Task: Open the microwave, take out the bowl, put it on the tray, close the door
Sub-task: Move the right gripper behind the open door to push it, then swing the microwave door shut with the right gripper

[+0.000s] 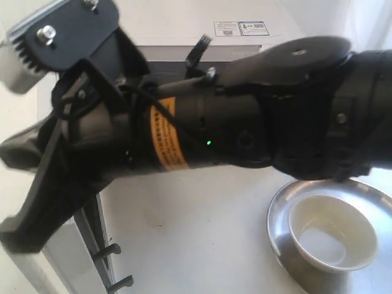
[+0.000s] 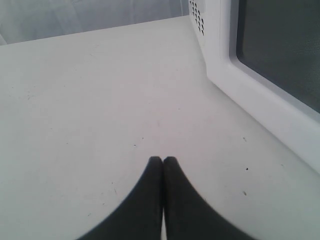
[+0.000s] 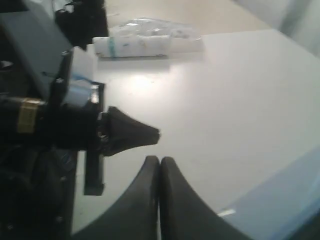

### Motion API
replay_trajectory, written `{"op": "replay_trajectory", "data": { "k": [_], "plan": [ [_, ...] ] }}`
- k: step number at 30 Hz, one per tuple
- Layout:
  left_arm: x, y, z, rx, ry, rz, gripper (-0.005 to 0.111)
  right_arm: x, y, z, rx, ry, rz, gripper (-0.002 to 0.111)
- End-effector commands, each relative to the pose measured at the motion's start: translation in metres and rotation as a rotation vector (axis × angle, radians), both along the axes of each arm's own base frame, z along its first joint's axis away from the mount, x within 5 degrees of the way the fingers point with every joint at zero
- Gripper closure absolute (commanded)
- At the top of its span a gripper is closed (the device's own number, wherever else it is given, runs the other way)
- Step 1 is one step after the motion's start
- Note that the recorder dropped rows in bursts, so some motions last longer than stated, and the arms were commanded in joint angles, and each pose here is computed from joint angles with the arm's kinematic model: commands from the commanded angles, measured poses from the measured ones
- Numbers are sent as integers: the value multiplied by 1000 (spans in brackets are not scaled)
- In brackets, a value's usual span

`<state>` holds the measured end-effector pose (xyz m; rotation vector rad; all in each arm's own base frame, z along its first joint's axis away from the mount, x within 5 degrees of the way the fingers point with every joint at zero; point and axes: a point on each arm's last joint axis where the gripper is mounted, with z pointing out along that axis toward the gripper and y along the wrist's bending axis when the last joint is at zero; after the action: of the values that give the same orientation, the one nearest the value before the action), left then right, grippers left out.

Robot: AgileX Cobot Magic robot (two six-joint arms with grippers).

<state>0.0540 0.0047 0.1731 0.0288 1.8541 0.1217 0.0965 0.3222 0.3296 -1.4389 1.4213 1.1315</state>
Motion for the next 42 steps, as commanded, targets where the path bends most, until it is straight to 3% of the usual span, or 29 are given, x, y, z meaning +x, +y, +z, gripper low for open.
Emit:
{"op": "replay_trajectory", "data": {
  "k": [1,6,10,16,18,20,22,26,31,35,42],
  "plan": [
    [0,0,1,-10,-4,1,107,-27,16,-20,-66,-30,171,108],
    [0,0,1,-10,-4,1,107,-35,32,-40,-136,-128,64,108],
    [0,0,1,-10,-4,1,107,-18,36,-51,-171,-164,-155,108],
    [0,0,1,-10,-4,1,107,22,8,-74,-290,-415,-575,108],
    [0,0,1,-10,-4,1,107,53,-24,-85,-541,-571,-920,108],
    [0,0,1,-10,-4,1,107,86,-53,-86,-669,-658,-1191,108],
    [0,0,1,-10,-4,1,107,110,-67,-85,-656,-633,-1275,108],
    [0,0,1,-10,-4,1,107,128,-65,-81,-533,-633,-1207,108],
    [0,0,1,-10,-4,1,107,118,-59,-81,-490,-602,-1212,108],
    [0,0,1,-10,-4,1,107,88,-60,-67,-237,-416,-1231,108],
    [0,0,1,-10,-4,1,107,12,-100,-23,-26,-271,-902,108]
  ]
}}
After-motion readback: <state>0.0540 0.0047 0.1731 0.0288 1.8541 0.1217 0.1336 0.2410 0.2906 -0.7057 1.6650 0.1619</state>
